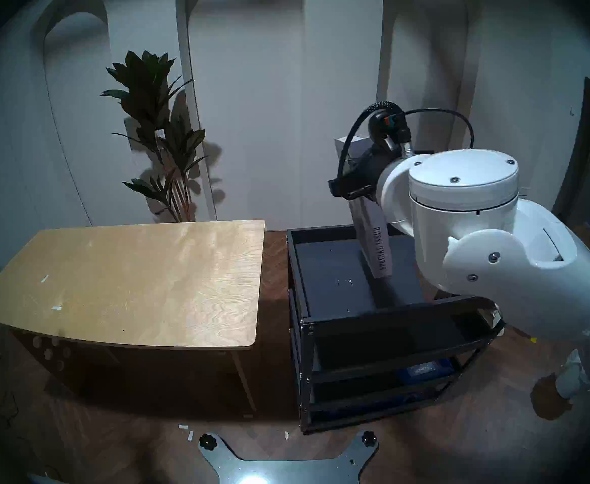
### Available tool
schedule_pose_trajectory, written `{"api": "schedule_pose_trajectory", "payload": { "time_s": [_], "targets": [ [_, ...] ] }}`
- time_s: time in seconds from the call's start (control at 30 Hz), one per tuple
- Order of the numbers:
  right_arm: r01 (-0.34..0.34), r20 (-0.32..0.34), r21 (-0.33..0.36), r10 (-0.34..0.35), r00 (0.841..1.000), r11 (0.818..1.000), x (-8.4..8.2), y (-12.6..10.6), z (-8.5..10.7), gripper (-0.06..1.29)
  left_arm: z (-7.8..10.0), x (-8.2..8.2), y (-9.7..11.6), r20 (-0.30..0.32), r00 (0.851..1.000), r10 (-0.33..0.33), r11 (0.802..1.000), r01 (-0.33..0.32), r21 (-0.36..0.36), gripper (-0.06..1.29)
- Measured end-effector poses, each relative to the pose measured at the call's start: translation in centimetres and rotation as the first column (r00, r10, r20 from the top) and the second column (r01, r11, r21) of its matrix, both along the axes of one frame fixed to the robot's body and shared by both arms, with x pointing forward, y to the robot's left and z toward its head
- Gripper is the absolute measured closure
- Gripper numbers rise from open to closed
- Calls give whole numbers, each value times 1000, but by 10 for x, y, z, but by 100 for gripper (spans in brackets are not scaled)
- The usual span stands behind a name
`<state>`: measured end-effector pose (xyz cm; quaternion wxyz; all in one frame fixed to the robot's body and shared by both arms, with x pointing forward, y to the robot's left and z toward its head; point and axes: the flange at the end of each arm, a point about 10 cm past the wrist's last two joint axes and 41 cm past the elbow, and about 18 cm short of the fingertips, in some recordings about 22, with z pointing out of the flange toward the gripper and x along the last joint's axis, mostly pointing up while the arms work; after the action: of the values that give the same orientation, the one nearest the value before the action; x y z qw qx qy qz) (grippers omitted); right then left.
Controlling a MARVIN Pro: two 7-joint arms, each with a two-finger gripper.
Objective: Move the books from the display table onto the shelf, standing them upright with spines facing out and tallest at one end
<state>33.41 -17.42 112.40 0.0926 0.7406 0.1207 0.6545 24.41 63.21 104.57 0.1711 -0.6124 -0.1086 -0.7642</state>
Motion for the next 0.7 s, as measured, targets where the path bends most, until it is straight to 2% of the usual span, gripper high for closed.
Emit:
{"api": "schedule_pose_trajectory", "payload": {
  "time_s": [0.17,0.33,0.53,0.7],
  "targets": [
    [71,0,20,-71,997,997,1,-19,-8,92,0,0,0,0,1000,2,1000,-2,1,-1],
    [110,-17,64,-110,994,992,1,-32,-20,92,0,0,0,0,1000,5,1000,-5,1,-1],
    [81,-43,157,-75,996,984,1,-34,-33,92,0,0,1,0,1000,10,1000,-10,1,-1],
    [27,-25,232,-22,999,972,1,-30,-34,92,1,0,1,0,1000,12,1000,-12,1,-1]
  ]
}}
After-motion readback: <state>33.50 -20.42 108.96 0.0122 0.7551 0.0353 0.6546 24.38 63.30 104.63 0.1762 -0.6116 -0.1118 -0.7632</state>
